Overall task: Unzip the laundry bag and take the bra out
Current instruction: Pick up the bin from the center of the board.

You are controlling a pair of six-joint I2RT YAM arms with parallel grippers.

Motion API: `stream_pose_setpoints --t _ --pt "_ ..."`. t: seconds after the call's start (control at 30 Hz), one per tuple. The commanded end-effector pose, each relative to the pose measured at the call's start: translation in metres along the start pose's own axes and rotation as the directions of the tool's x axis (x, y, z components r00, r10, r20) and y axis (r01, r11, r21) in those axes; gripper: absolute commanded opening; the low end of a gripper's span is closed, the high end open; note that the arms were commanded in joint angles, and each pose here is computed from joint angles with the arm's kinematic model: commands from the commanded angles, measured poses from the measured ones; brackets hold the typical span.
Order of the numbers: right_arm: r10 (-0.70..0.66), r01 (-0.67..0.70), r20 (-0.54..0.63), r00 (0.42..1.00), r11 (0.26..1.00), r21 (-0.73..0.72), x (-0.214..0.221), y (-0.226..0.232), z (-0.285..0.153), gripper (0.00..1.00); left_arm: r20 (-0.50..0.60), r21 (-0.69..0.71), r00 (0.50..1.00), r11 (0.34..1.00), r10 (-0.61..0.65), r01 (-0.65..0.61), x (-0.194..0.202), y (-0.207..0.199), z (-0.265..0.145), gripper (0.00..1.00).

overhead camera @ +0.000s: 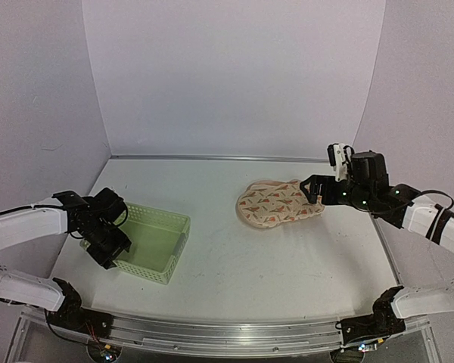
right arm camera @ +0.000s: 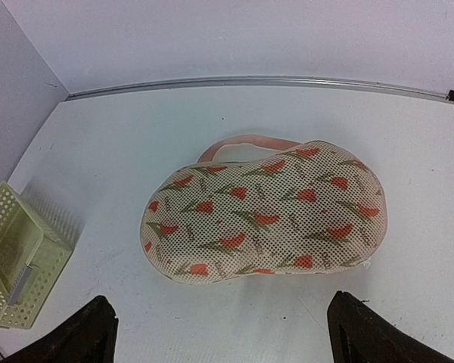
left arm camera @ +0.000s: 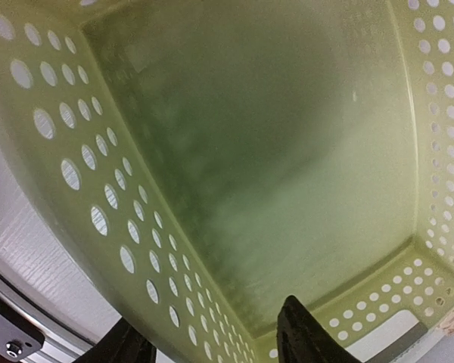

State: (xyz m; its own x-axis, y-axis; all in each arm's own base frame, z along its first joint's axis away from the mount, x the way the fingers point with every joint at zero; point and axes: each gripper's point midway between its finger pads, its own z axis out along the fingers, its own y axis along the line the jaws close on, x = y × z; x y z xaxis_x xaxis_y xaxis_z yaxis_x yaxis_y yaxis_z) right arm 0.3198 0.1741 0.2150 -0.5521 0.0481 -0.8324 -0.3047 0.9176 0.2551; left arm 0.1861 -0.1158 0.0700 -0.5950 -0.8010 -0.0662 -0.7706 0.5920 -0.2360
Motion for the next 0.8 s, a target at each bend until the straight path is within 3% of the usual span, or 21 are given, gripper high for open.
stream_pose_setpoints --t 0.0,0.47,0.77 --pt "-0.006 0.006 0.058 0.998 1.0 -0.005 -0.013 0.003 -0.006 0.98 0.0 0.024 1.0 1.0 -0.007 0.007 -0.002 -0.001 0.0 0.5" --pt "0.002 -0.002 0.05 0.999 1.0 -0.003 -0.014 0.003 -0.006 0.98 0.047 0.034 0.997 0.998 0.058 -0.06 -0.01 -0.014 -0.005 0.2" --pt "-0.003 0.002 0.052 0.999 1.0 0.006 -0.015 0.001 -0.009 0.98 0.083 0.027 0.988 0.991 0.128 -0.131 -0.02 -0.03 -0.008 0.13"
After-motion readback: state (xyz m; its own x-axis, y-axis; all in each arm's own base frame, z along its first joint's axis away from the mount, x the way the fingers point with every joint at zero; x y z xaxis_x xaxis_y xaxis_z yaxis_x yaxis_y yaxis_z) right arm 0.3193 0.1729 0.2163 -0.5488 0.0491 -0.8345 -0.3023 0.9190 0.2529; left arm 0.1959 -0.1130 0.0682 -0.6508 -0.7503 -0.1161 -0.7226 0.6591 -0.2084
